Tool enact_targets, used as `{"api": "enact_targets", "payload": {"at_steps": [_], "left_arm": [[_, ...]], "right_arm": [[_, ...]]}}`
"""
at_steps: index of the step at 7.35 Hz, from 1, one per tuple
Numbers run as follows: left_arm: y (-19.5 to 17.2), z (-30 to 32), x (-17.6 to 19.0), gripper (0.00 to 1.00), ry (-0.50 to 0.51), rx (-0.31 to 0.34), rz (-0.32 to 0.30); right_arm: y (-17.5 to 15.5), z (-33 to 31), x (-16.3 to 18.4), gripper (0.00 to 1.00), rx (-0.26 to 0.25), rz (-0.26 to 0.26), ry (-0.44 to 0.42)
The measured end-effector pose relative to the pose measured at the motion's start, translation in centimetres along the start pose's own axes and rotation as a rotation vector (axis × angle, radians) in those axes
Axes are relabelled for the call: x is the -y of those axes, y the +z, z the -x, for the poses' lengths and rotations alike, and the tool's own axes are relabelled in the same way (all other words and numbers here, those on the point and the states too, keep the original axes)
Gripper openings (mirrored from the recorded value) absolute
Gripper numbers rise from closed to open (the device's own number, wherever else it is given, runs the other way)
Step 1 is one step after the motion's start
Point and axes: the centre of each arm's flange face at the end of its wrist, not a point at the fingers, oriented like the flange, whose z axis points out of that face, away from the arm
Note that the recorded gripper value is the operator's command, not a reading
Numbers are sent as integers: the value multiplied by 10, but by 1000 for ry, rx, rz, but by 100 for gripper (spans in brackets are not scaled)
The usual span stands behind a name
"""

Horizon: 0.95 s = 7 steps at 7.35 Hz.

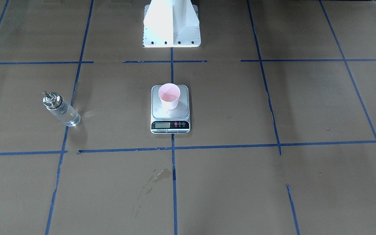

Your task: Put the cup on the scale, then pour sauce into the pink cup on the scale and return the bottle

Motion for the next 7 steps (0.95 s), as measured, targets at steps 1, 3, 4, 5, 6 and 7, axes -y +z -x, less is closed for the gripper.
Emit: {"api": "enact_targets", "payload": {"at_steps": [1,3,4,5,6,7], "left_arm": [[-3,-4,1,100,-14,-15,-5],[-10,-14,2,100,-12,-52,-17],[-13,-17,3,100,-6,-58,-24],[-15,-19,3,100,0,-61,-29],[-16,-20,3,100,4,-61,-31],[-16,-19,2,100,4,-60,-30]], "right_arm": [[0,0,0,100,0,0,0],[0,0,0,100,0,0,1],[0,0,0,100,0,1,1],[0,0,0,100,0,1,1],[0,0,1,100,-1,0,0],[0,0,1,100,-1,-1,-1]]}}
